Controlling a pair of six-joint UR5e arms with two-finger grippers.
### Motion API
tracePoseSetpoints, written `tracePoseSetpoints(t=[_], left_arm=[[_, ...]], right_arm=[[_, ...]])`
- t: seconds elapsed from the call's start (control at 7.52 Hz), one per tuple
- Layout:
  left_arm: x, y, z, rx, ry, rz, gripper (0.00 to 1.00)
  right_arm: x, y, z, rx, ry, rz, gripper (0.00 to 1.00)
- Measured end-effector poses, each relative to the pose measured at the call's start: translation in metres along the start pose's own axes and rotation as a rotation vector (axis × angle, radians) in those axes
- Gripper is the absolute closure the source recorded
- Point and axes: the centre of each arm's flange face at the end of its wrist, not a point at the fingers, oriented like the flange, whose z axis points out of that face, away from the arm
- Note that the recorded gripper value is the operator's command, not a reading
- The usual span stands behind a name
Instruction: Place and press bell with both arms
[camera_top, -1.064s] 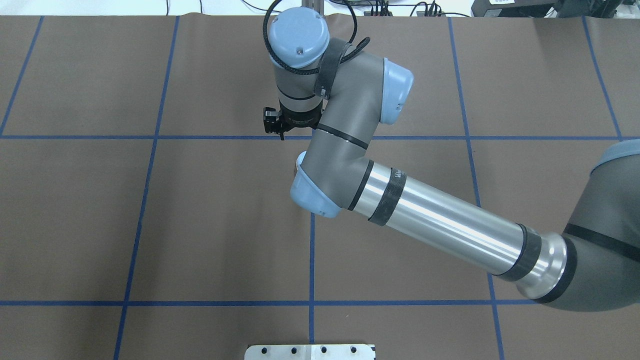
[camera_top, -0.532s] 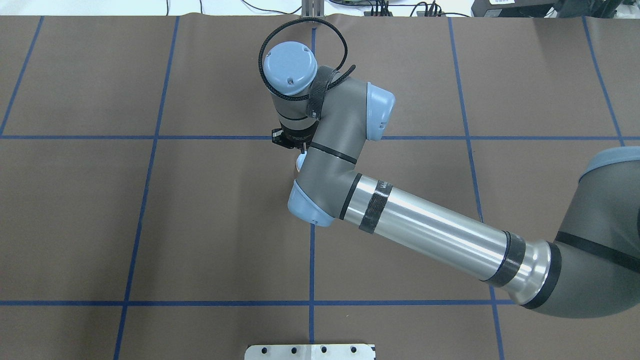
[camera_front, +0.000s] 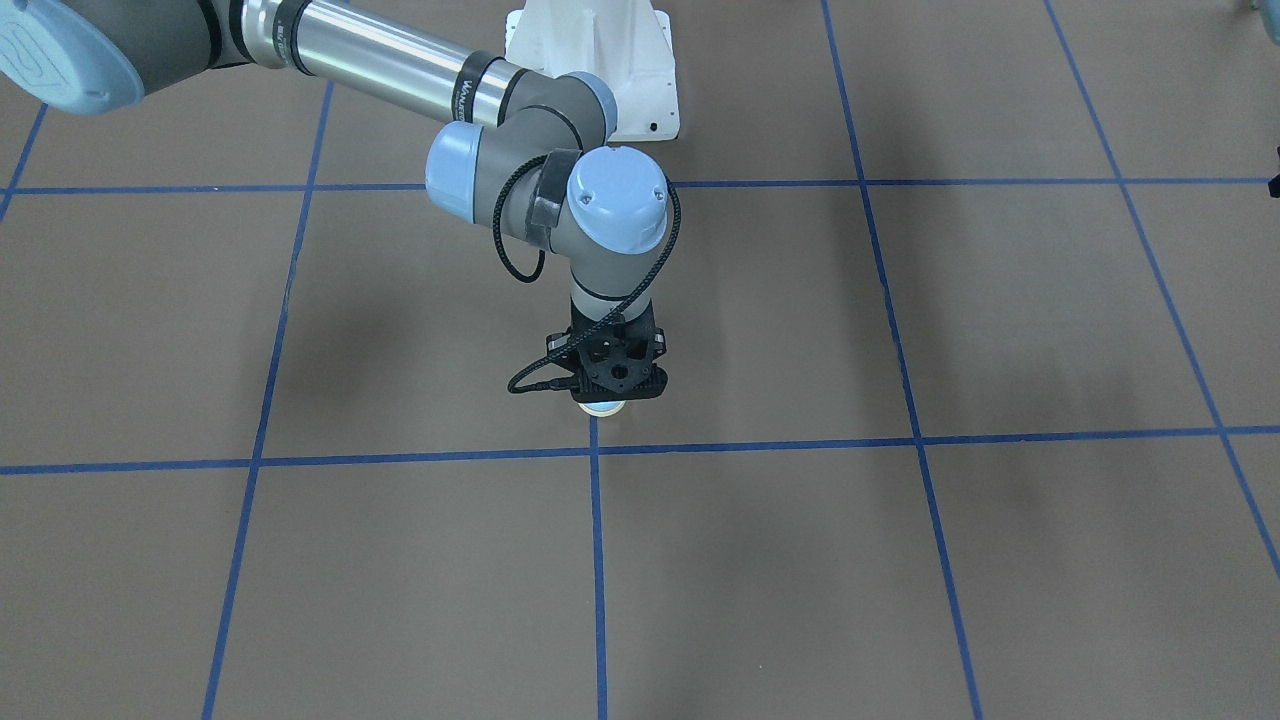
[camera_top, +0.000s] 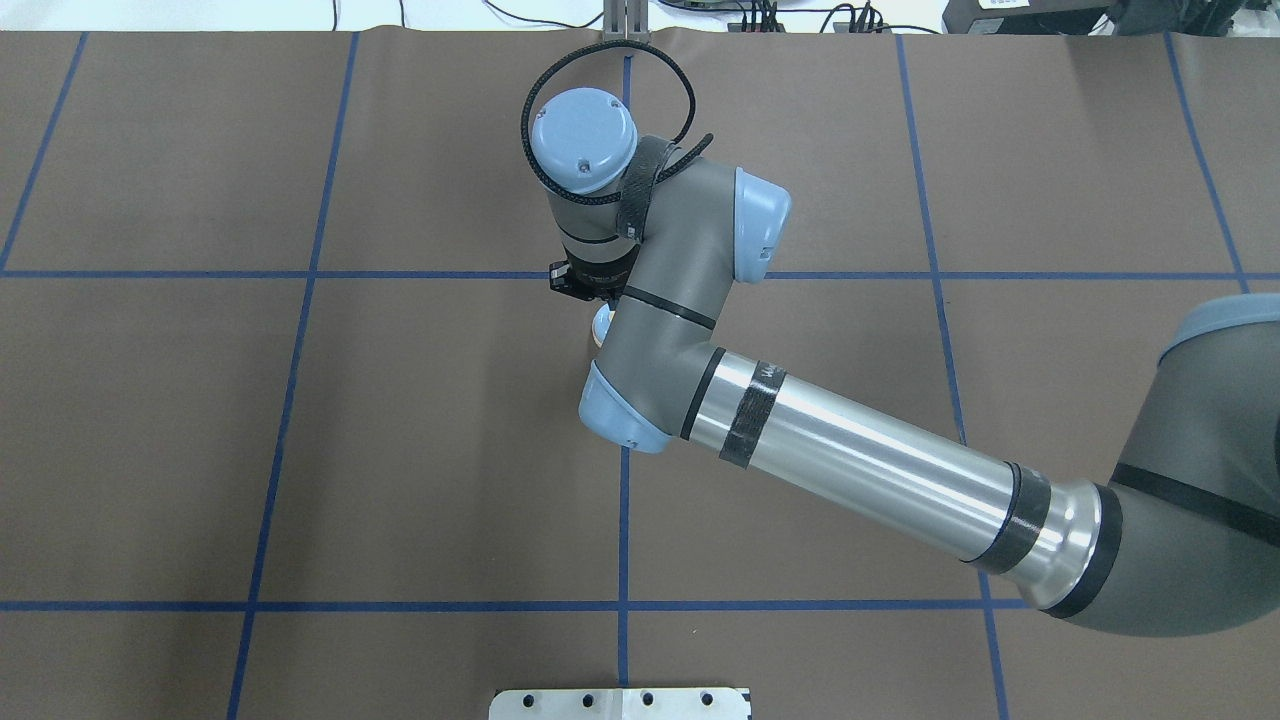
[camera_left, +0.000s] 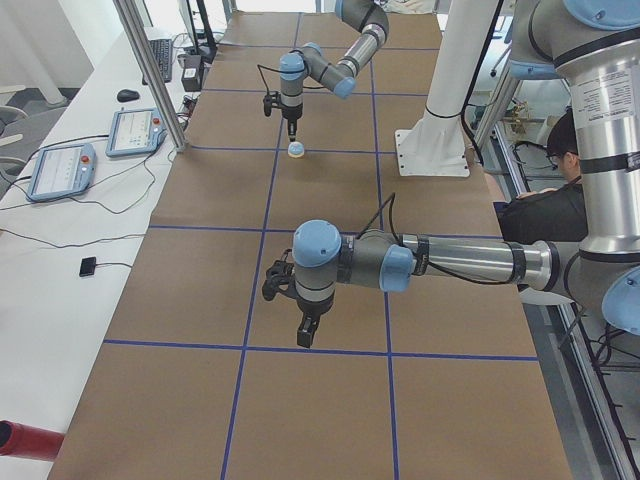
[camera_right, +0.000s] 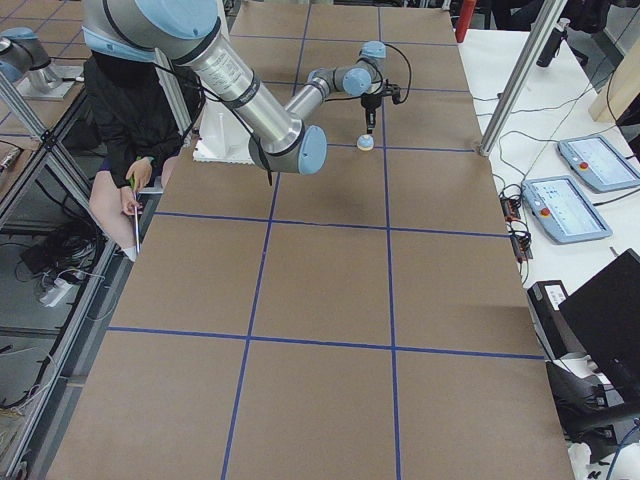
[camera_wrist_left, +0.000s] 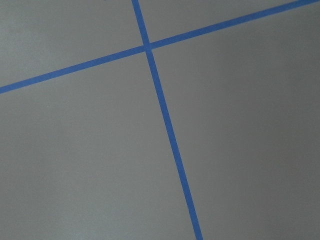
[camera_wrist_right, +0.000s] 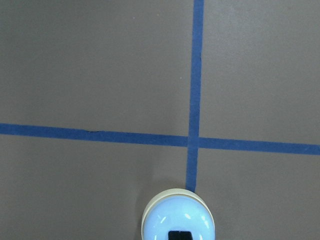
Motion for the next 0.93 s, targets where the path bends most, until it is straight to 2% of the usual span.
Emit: tracePoseSetpoints(t=[0.93], left_arm=[[0.0,0.0,0.0,-0.001,0.0,-0.002,0.0]], right_arm=[[-0.003,0.011,0.015,-0.022,0.01,-0.007,1.0]])
